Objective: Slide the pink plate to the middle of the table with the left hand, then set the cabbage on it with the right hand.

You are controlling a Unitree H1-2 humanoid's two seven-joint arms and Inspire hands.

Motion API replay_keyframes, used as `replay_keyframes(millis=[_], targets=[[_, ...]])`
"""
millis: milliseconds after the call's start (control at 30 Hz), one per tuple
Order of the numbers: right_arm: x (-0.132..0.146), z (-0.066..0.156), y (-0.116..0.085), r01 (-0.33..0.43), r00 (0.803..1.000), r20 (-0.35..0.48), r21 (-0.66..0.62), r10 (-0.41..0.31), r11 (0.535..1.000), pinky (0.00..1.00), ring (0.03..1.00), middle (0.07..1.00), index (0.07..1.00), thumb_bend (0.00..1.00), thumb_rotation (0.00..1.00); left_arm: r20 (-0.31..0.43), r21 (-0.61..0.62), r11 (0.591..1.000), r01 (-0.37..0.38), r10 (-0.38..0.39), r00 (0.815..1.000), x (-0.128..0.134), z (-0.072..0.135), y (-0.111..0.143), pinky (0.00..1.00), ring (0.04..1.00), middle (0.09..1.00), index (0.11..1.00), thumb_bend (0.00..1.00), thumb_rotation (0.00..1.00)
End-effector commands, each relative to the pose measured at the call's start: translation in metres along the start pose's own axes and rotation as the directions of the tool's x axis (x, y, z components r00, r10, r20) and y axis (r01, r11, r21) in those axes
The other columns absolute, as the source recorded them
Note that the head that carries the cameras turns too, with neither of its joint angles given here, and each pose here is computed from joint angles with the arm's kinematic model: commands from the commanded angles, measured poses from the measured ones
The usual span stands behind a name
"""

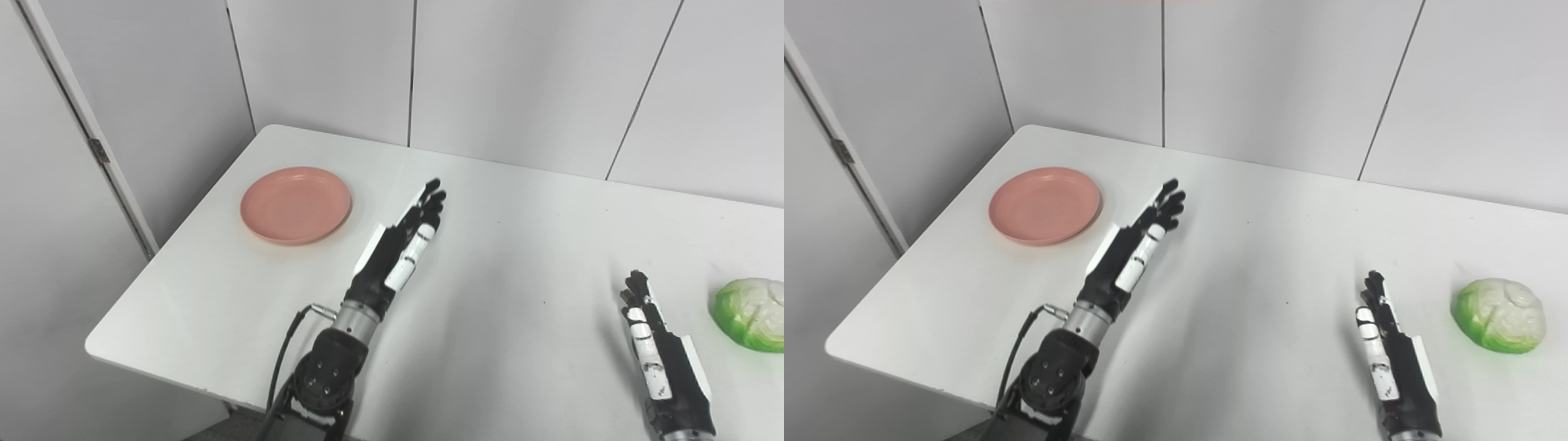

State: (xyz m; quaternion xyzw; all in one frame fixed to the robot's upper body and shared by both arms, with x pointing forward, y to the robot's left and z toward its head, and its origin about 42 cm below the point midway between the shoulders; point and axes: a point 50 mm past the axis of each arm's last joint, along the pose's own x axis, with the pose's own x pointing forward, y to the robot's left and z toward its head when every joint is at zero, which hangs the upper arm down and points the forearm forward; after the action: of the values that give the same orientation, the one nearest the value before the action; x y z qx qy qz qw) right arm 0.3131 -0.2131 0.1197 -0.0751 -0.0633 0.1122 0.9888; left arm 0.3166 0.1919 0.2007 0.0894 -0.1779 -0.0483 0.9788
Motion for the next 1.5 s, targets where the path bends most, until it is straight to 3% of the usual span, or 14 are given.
replay_keyframes(millis=[0,267,433,633,967,1467], targets=[[0.001,-0.008,0.005,0.003,1.000,0.008,0.014,-0.003,1.000,1.00,1.000,1.000,1.000,0.16,1.00,0.091,0.013,1.000,-0.002,0.000,0.996,0.016,0.024,0.010,0.95,0.959,0.974,0.967,0.49,1.00],[0.001,-0.005,0.006,-0.002,1.000,0.006,0.021,0.002,1.000,1.00,1.000,1.000,1.000,0.19,1.00,0.178,0.010,0.999,-0.048,0.045,0.983,0.037,0.052,0.041,0.93,0.945,0.960,0.960,0.49,1.00],[0.001,-0.005,0.007,0.000,1.000,0.008,0.025,0.000,1.000,1.00,1.000,1.000,1.000,0.19,1.00,0.192,0.016,0.994,-0.111,0.106,0.976,0.055,0.062,0.076,0.94,0.946,0.957,0.951,0.49,1.00],[0.000,-0.004,0.007,0.002,1.000,0.010,0.027,-0.002,1.000,1.00,1.000,1.000,1.000,0.18,1.00,0.164,0.005,0.983,-0.182,0.179,0.970,0.069,0.059,0.115,0.92,0.927,0.937,0.934,0.51,1.00],[-0.002,-0.004,0.004,0.000,1.000,0.012,0.021,0.000,1.000,1.00,1.000,1.000,1.000,0.17,1.00,0.103,-0.009,0.948,-0.318,0.317,0.943,0.086,0.048,0.186,0.92,0.908,0.910,0.906,0.46,1.00],[-0.003,-0.004,0.002,0.005,1.000,0.011,0.016,-0.005,1.000,1.00,1.000,1.000,1.000,0.19,1.00,-0.014,-0.016,0.906,-0.424,0.423,0.906,0.078,0.025,0.245,0.87,0.876,0.879,0.869,0.43,1.00]])
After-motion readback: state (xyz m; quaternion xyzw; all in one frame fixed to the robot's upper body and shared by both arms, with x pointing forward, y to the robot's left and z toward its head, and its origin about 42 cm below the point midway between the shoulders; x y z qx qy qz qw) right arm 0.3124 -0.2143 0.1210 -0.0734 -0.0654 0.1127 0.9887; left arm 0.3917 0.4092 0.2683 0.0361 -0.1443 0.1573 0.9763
